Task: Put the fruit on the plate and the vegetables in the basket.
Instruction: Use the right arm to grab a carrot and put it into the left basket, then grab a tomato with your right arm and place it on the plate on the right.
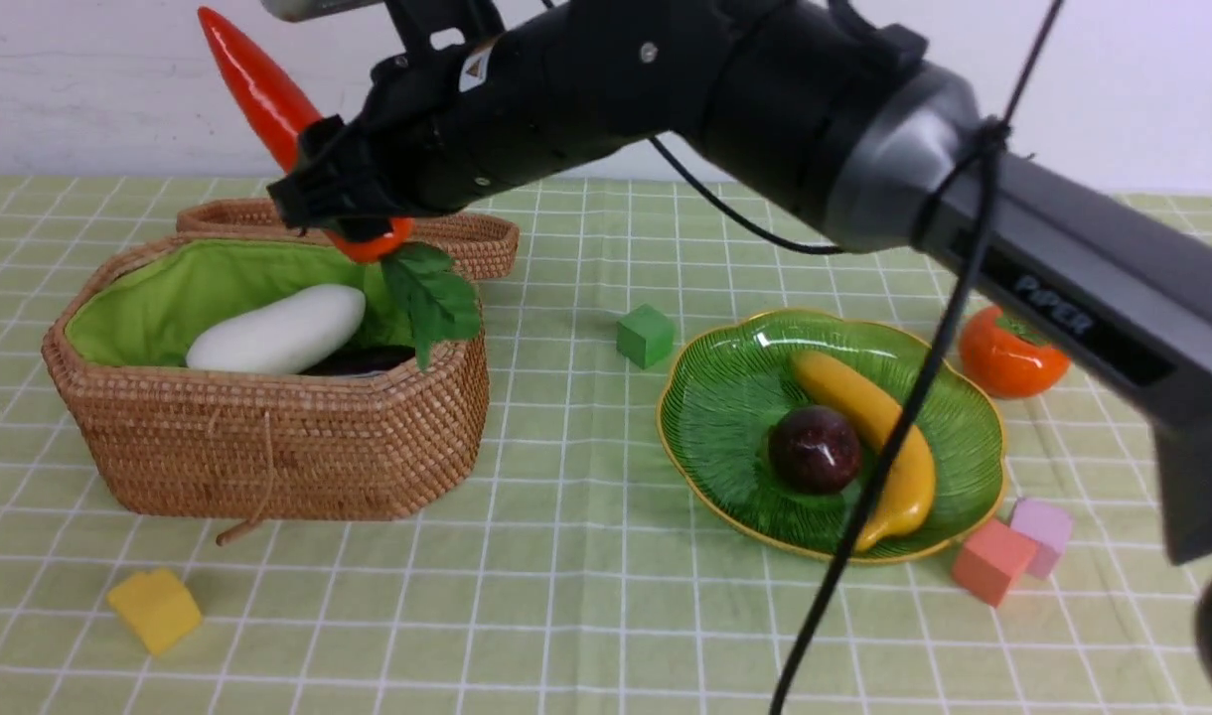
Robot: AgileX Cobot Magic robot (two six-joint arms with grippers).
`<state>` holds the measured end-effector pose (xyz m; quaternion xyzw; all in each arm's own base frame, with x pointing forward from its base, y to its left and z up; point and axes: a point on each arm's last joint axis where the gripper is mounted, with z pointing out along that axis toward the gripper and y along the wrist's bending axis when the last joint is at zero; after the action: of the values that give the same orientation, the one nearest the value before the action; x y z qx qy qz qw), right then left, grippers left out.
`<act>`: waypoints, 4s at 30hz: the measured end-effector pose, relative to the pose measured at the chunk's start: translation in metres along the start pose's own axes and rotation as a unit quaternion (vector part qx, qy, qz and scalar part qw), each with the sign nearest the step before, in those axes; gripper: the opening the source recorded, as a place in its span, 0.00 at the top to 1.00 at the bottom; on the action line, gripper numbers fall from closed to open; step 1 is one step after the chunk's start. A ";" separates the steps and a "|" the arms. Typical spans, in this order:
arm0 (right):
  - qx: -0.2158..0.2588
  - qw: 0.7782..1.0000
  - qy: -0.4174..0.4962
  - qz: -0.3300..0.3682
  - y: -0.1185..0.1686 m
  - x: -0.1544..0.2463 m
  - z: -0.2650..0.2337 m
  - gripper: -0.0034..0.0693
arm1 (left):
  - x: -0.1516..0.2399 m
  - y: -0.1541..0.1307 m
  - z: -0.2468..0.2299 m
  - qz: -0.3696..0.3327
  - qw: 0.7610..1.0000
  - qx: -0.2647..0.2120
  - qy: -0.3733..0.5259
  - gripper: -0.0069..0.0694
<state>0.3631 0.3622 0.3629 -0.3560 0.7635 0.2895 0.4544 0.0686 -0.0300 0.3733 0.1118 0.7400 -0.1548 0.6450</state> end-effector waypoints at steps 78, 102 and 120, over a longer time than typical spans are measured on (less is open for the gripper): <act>0.351 0.827 0.155 0.412 -0.293 0.181 -0.226 0.24 | 0.012 -0.036 -0.008 0.009 0.977 0.204 0.064 0.89; 0.363 0.807 0.092 0.457 -0.365 0.223 -0.168 0.11 | 0.012 -0.036 -0.009 0.009 0.976 0.206 0.067 0.88; 0.313 0.809 0.109 0.485 -0.357 0.224 -0.162 0.23 | 0.012 -0.036 -0.009 0.010 0.976 0.206 0.067 0.87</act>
<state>0.4973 -0.0311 0.1871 0.1932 0.9306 0.1769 0.2556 0.0458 -0.0610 0.3653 0.2593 0.7325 -0.2895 0.5590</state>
